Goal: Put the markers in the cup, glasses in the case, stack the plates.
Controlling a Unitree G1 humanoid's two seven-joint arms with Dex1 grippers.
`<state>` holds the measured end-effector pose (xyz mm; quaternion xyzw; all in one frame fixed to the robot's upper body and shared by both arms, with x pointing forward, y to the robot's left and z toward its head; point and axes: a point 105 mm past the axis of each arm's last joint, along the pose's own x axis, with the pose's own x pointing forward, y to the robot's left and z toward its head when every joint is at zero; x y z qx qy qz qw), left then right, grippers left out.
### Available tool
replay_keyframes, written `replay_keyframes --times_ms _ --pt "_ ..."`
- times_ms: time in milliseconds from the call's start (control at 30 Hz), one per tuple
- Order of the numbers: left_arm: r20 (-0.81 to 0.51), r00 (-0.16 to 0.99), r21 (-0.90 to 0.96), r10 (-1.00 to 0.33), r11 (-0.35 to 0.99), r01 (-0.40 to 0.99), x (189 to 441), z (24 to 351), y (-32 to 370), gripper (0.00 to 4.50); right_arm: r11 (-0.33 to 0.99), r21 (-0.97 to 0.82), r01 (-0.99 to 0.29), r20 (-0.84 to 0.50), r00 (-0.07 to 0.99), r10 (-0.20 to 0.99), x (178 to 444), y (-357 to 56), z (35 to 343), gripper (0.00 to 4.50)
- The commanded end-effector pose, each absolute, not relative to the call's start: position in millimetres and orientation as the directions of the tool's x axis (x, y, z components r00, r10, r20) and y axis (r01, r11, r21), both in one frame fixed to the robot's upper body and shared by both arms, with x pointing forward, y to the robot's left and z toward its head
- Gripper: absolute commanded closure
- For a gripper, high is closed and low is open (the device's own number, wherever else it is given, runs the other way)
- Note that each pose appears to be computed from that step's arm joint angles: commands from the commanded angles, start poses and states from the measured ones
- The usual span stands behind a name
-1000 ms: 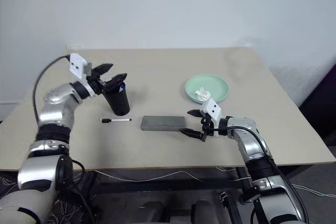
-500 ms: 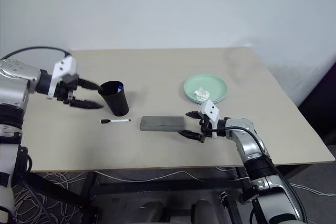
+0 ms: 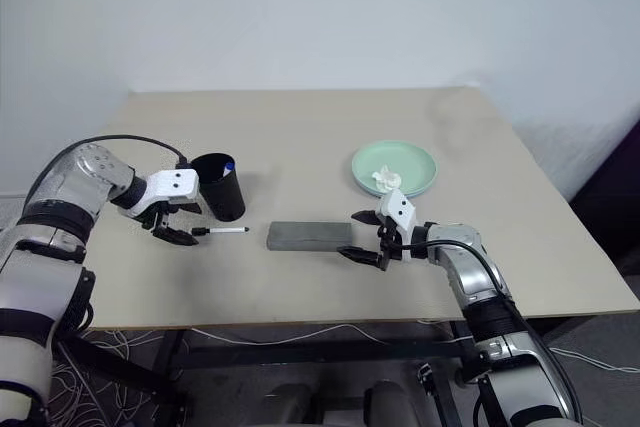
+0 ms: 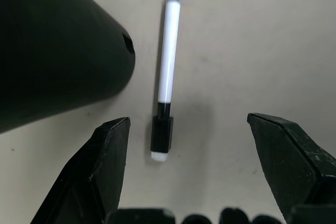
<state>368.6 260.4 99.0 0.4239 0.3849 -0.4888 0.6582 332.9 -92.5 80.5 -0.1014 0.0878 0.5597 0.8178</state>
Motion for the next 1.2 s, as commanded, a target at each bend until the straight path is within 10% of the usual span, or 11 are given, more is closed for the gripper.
replay_keyframes --times_ms 33,467,900,1200 --pt "-0.918 0.273 0.236 -0.287 0.159 0.959 377.1 104.5 259.4 0.72 0.352 -0.109 -0.930 -0.224 0.368 0.903 336.3 -93.5 96.2 0.08" --pt "-0.933 0.235 0.183 -0.272 0.203 0.962 375.2 82.0 252.6 0.72 0.362 -0.110 -0.926 -0.223 0.378 0.899 335.0 -94.4 96.9 0.08" --pt "-0.918 0.189 0.124 -0.348 0.201 0.972 370.5 84.4 244.6 4.46 0.361 -0.109 -0.926 -0.229 0.377 0.898 335.4 -95.6 97.3 0.08" --pt "-0.850 0.185 0.114 -0.493 0.171 0.979 373.6 102.7 224.3 4.46 0.356 -0.106 -0.928 -0.227 0.371 0.900 335.4 -93.9 97.2 0.08"
